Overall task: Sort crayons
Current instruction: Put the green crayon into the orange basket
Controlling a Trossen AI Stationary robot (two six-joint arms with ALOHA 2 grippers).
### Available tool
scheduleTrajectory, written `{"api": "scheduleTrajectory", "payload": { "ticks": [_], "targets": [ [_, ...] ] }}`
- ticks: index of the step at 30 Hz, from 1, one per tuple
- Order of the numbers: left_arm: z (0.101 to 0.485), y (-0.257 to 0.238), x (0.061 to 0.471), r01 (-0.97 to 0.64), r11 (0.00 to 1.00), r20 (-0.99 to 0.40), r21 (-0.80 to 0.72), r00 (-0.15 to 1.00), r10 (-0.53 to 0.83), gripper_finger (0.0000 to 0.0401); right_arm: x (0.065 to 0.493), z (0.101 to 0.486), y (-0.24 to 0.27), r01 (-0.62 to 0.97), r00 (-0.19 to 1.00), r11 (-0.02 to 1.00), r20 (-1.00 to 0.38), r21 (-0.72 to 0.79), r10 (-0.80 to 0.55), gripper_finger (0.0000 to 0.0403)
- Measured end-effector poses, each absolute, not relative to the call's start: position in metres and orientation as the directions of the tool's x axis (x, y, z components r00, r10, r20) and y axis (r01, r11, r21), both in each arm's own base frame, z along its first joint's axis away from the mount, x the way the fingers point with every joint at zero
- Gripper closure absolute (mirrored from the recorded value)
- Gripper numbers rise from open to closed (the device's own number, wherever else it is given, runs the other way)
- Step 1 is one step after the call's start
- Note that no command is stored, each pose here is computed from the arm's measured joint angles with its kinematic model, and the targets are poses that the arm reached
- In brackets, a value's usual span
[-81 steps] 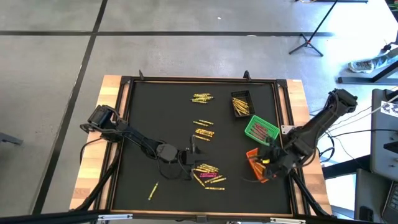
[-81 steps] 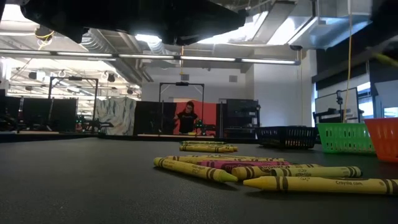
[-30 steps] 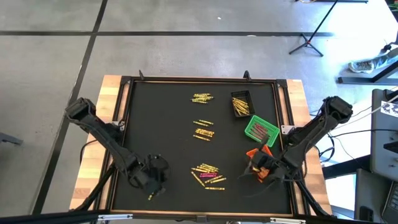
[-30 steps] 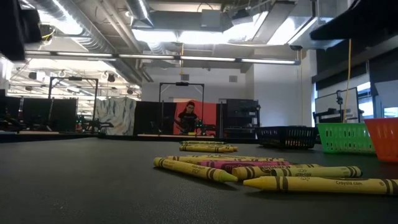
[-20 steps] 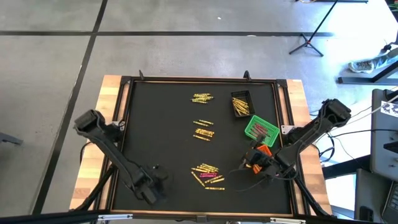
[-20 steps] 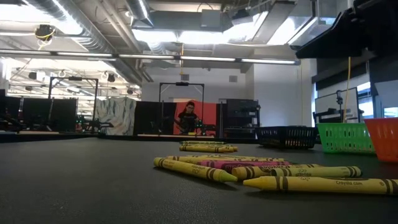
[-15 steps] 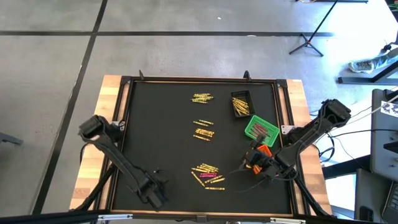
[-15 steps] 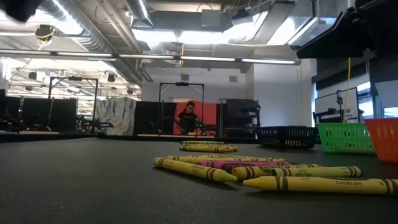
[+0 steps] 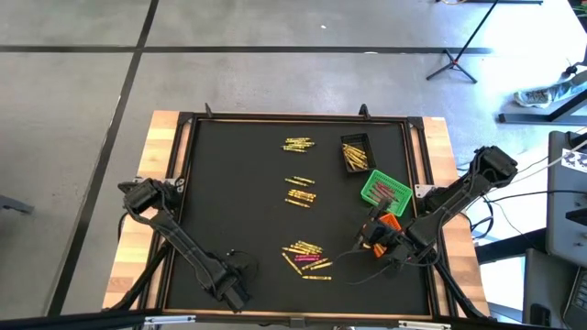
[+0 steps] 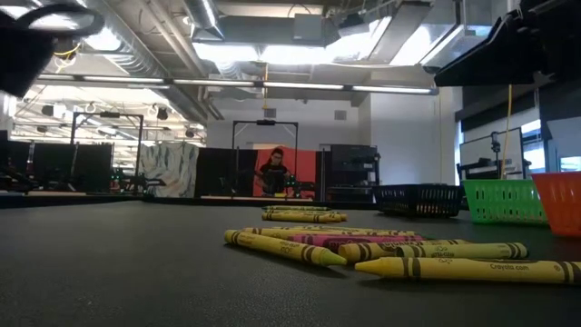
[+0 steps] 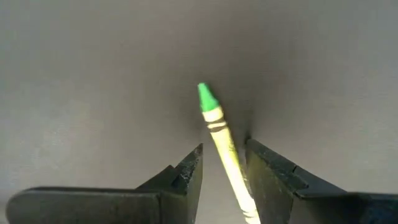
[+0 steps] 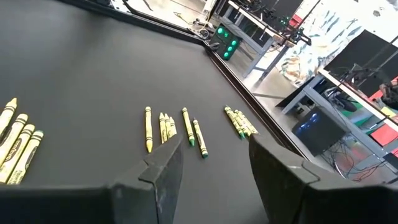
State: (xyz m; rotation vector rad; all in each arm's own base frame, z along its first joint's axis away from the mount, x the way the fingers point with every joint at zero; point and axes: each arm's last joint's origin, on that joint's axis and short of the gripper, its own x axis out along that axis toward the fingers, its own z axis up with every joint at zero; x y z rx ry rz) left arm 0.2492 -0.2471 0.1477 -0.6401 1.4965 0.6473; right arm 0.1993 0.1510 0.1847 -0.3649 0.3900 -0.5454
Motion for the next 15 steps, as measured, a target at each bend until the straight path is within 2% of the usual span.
{"api": "scheduleTrajectory", "payload": {
  "ticks": [6, 13, 15],
  "targets": [
    [0.1426, -0.2455, 0.2472, -0.742, 0.67, -1.0, 0.011, -0.021, -0.007, 0.0312, 0.1993, 0.1847, 0.151, 0.426, 0.786, 0.795, -0.258, -0.432, -0.562, 0.0221],
    [0.143, -0.2454, 0.2471, -0.71, 0.704, -1.0, 0.009, -0.02, -0.007, 0.0387, 0.1993, 0.1847, 0.151, 0.426, 0.786, 0.795, -0.258, -0.432, -0.562, 0.0221],
    [0.1436, -0.245, 0.2474, -0.699, 0.715, -1.0, 0.011, -0.021, -0.005, 0.0395, 0.1993, 0.1847, 0.1511, 0.426, 0.786, 0.795, -0.259, -0.432, -0.561, 0.0221]
  ]
}}
